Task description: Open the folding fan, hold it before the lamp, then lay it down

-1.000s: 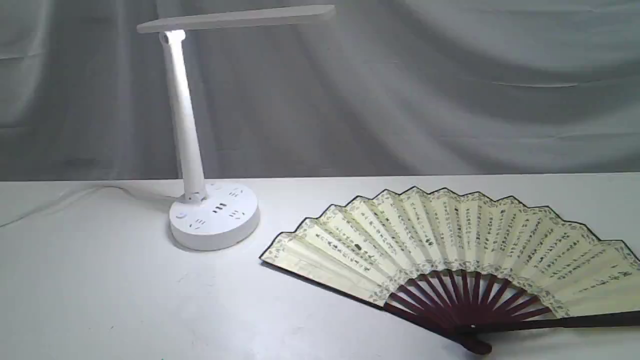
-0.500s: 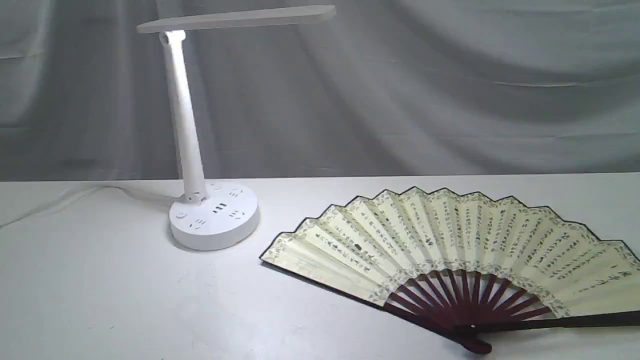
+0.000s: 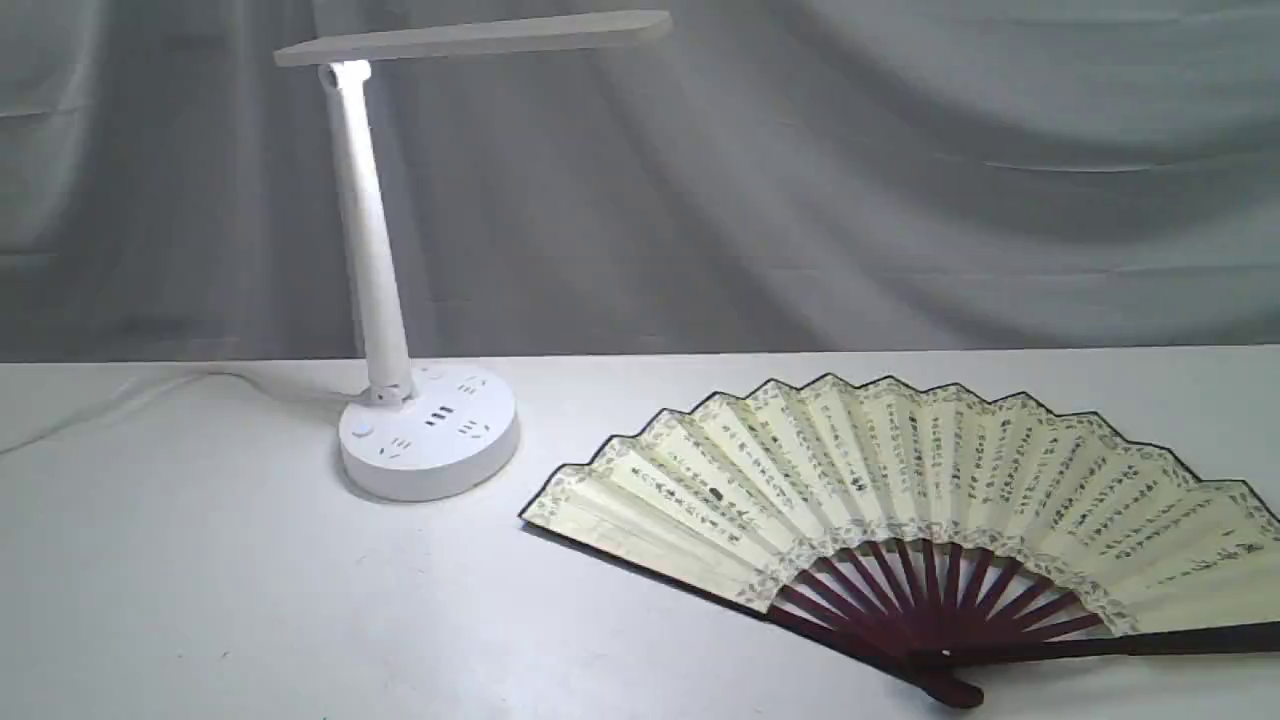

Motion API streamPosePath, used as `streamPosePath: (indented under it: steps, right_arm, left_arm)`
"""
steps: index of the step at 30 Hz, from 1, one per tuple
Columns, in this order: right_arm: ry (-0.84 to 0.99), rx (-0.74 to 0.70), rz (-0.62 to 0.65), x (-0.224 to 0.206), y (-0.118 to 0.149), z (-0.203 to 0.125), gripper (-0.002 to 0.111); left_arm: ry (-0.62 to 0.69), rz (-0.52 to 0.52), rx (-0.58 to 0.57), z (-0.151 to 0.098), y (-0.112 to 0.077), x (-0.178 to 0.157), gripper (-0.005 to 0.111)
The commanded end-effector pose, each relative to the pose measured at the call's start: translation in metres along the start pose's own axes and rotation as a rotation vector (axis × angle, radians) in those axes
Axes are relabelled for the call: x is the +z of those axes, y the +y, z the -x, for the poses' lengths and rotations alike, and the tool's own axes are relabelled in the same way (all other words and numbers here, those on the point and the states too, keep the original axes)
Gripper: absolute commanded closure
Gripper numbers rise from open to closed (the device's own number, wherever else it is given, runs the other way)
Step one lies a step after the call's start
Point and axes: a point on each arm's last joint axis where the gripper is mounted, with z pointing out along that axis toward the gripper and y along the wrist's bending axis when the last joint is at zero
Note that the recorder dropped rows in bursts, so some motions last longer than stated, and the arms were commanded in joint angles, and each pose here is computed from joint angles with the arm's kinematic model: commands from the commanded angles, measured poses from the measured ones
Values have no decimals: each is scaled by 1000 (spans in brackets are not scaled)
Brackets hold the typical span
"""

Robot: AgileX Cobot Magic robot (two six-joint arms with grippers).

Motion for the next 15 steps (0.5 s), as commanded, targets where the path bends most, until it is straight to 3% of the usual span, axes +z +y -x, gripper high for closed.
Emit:
streamPosePath:
  steps: [1, 9, 15]
  right_arm:
    - [-34, -3, -26, -17, -2, -8, 108]
    - [-96, -2, -46, -34, -2, -16, 108]
    - [-109, 1, 34, -33, -8, -17, 108]
  left_arm:
    - [-40, -2, -19, -3, 0, -12, 107]
    - [-111, -1, -29, -11, 1, -32, 107]
    - [-146, -1, -31, -15, 1, -42, 107]
